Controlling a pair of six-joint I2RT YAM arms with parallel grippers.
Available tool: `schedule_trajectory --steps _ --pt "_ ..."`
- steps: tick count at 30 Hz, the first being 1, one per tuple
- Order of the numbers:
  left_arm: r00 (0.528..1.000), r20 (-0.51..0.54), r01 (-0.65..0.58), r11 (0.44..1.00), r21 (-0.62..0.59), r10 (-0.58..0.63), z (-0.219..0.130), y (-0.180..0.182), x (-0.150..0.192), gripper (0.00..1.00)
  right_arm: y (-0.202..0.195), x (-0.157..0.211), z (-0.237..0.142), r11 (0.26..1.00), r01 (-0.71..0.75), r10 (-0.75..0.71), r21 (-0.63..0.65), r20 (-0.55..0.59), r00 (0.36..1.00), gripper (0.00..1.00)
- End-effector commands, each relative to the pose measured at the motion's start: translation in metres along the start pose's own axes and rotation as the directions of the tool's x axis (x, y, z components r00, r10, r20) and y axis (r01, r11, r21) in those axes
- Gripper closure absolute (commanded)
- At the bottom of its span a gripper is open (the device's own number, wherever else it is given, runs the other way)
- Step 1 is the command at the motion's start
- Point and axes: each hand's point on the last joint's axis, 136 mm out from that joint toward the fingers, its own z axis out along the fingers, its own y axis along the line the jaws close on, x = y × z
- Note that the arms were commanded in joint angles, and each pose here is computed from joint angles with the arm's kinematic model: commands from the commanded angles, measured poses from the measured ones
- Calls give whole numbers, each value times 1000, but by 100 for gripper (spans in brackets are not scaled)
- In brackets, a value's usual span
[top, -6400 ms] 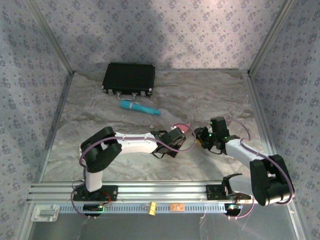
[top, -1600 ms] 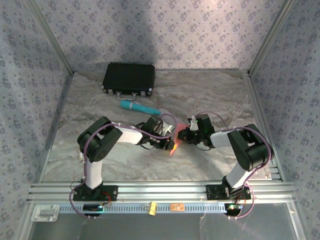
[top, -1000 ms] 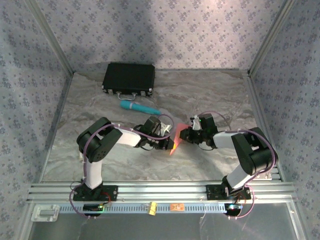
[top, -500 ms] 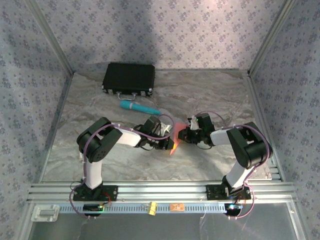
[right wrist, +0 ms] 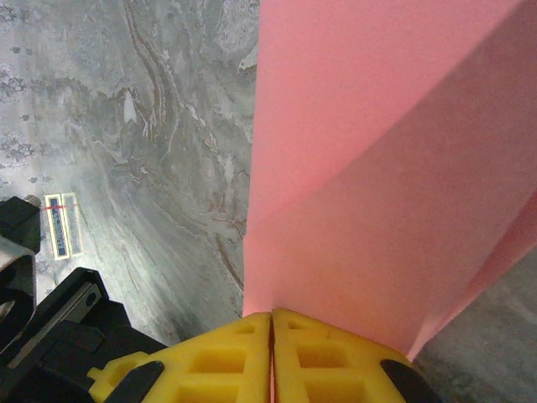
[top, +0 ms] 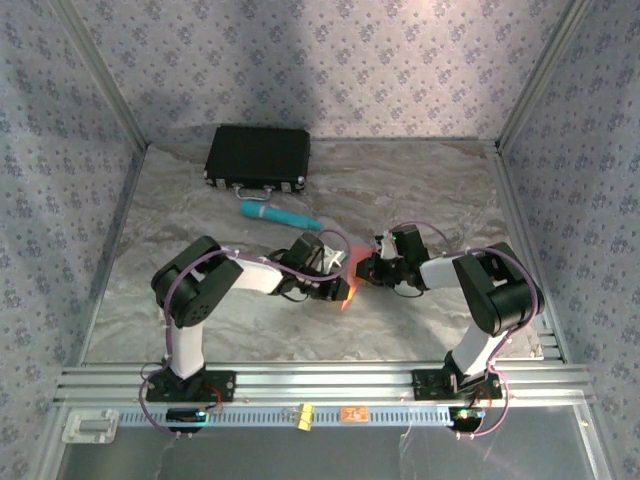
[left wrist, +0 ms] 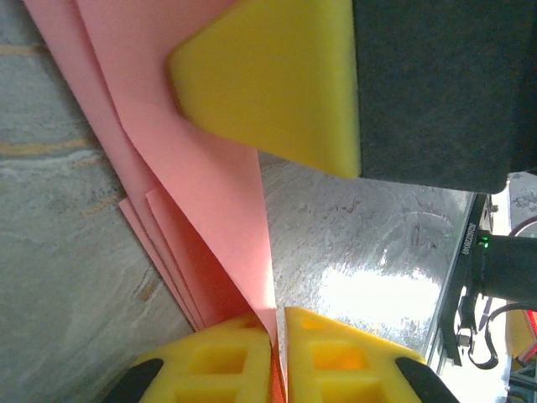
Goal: Fold a paper plane with a square sheet of paper (pick it up from the middle)
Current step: Fold the wing for the fifth time at the center of the table.
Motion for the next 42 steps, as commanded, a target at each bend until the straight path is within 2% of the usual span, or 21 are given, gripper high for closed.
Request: schedule_trajectory --steps 1,5,9,13,19,29,42 --pt "991 -120 48 997 -52 -54 3 8 37 89 -35 10 6 990 -52 54 132 -16 998 90" --pt "992 -121 42 998 -43 -47 2 4 37 89 -36 11 6 989 -53 56 139 -17 998 90" --pt "995 -97 31 998 -49 -36 -3 1 32 84 -37 12 6 988 -53 56 142 -20 998 90" --pt "999 -32 30 997 -77 -32 -9 -3 17 74 -37 14 5 988 -52 56 144 -22 998 90" --pt "997 3 79 993 -90 -79 -9 3 7 73 -36 13 5 989 -48 52 142 -23 998 90" --pt "993 61 109 993 -43 -106 -13 -1 -10 74 -37 14 5 988 -51 55 142 -24 998 90" --pt "992 60 116 993 -23 -115 -12 -5 -16 76 -36 15 6 989 -52 56 140 -25 998 90"
